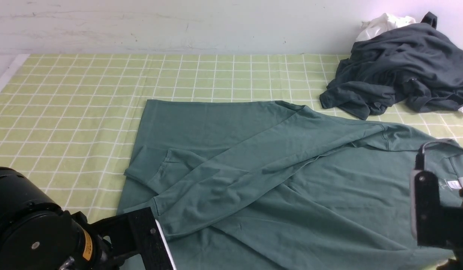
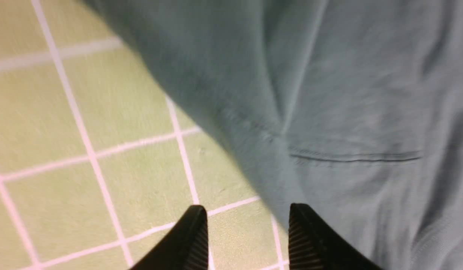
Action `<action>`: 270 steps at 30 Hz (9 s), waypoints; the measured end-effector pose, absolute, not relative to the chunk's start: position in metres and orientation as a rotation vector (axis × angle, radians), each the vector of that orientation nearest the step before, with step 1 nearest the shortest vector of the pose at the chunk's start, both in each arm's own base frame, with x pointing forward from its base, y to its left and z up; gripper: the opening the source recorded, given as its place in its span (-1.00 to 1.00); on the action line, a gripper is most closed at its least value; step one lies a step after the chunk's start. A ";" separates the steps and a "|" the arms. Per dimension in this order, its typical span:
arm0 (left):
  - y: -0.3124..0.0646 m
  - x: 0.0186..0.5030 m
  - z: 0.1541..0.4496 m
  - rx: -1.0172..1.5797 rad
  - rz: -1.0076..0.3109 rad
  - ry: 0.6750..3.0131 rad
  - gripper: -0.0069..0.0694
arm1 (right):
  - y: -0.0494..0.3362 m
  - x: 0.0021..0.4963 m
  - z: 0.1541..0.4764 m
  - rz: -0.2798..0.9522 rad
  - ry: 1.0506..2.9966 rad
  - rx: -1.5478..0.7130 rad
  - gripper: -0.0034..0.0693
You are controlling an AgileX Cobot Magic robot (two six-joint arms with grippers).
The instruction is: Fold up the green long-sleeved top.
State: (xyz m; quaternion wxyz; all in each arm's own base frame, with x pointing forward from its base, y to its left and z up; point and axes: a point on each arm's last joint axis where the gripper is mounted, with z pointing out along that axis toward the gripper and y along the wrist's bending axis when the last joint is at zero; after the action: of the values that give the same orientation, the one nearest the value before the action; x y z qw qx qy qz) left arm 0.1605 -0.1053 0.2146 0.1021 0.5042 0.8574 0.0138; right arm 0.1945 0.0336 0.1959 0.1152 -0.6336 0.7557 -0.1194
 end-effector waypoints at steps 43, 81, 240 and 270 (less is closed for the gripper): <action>-0.066 0.347 0.310 0.438 0.007 2.478 -0.80 | 0.045 0.349 0.256 -0.466 2.258 -1.183 -0.90; -0.059 0.436 0.367 0.239 0.091 2.135 -0.69 | 0.076 0.489 0.261 0.081 2.489 -0.554 -0.69; -0.014 0.120 0.335 0.121 -0.055 1.902 -0.82 | 0.263 0.429 0.243 0.738 2.403 -0.508 -0.46; -0.010 0.086 0.330 0.225 0.033 1.615 -0.82 | 0.280 0.393 0.301 0.553 2.201 -0.992 -0.94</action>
State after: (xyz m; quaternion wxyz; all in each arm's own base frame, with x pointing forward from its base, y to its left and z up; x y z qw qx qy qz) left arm 0.0859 -0.0099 0.3297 0.6855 0.1004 0.7209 0.0149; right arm 0.3929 0.2804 0.3005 0.3263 -0.3786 0.8400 0.2112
